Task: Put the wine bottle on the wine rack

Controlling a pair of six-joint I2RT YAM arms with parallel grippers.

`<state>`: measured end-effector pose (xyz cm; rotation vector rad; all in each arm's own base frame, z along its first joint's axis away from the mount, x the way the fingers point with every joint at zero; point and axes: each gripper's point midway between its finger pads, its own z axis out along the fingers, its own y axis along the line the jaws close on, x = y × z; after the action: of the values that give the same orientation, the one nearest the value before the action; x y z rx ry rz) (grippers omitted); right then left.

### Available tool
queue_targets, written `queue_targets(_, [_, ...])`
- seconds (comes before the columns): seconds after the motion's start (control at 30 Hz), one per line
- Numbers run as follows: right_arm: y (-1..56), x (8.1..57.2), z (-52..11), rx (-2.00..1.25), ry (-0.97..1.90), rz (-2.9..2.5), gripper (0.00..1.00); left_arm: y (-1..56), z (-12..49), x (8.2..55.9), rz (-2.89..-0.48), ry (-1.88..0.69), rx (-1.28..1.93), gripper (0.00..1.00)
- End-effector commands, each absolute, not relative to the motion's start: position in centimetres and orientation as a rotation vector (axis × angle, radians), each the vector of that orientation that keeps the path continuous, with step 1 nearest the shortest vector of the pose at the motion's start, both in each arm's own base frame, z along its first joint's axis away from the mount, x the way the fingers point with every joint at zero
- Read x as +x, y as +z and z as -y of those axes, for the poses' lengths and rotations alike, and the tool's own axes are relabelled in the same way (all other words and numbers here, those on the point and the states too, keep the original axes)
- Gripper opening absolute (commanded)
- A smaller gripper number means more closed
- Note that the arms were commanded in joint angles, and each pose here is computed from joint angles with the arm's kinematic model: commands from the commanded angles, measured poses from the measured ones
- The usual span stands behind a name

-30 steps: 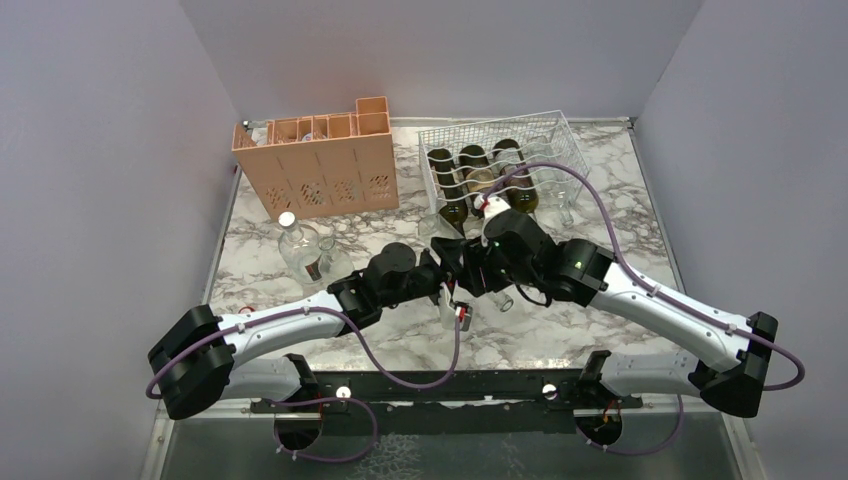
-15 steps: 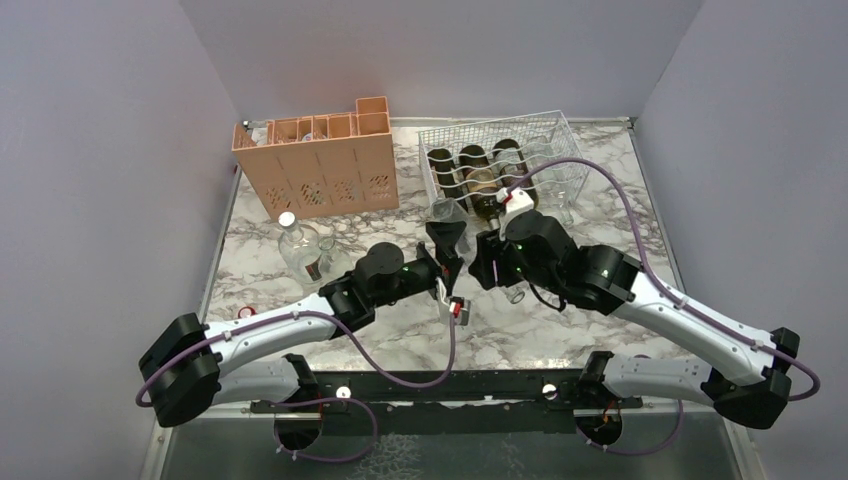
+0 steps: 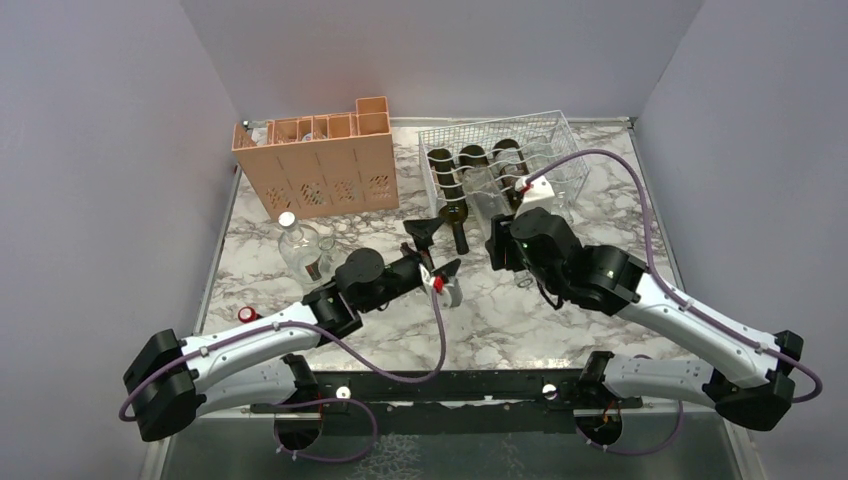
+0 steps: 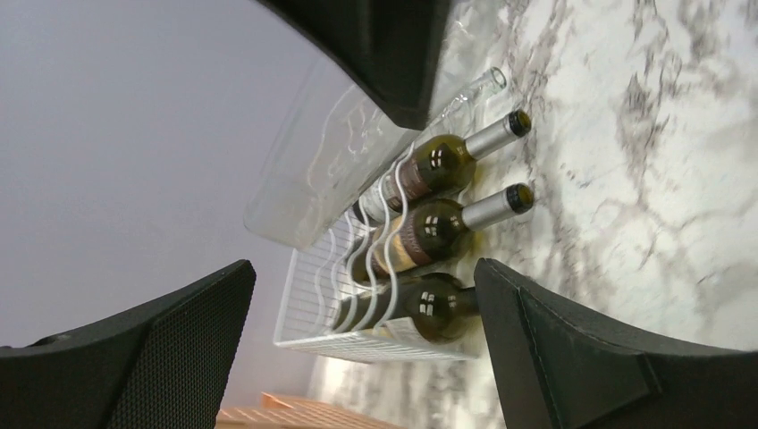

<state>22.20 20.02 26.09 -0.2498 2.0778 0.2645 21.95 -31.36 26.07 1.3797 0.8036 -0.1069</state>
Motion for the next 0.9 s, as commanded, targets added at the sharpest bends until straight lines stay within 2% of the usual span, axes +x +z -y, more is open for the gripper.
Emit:
queue_targets(0.0, [30.4,25.3,-21.1,-0.159,0.25,-1.929,0.01,30.9,28.3,24.7,-1.183,-0.301,0.811,0.99])
queue_targets(0.07, [30.9,26.3,-21.7,-0.166,0.245,-1.907,0.01,32.8,26.1,26.4,-1.337,-0.332,0.523,0.99])
queue_targets(0.13, [31.4,27.4,-22.2,-0.162,0.242,-1.891,0.01,33.9,25.2,26.7,-1.411,-0.345,0.432,0.99])
queue_targets(0.4, [31.9,32.5,-24.0,-0.168,0.288,-1.859,0.01,38.1,23.5,25.7,-1.444,-0.353,0.414,0.99])
queue_targets(0.87, [26.9,42.3,-28.1,-0.163,0.417,-1.936,0.01,40.7,21.4,24.3,-1.401,-0.363,0.404,0.99])
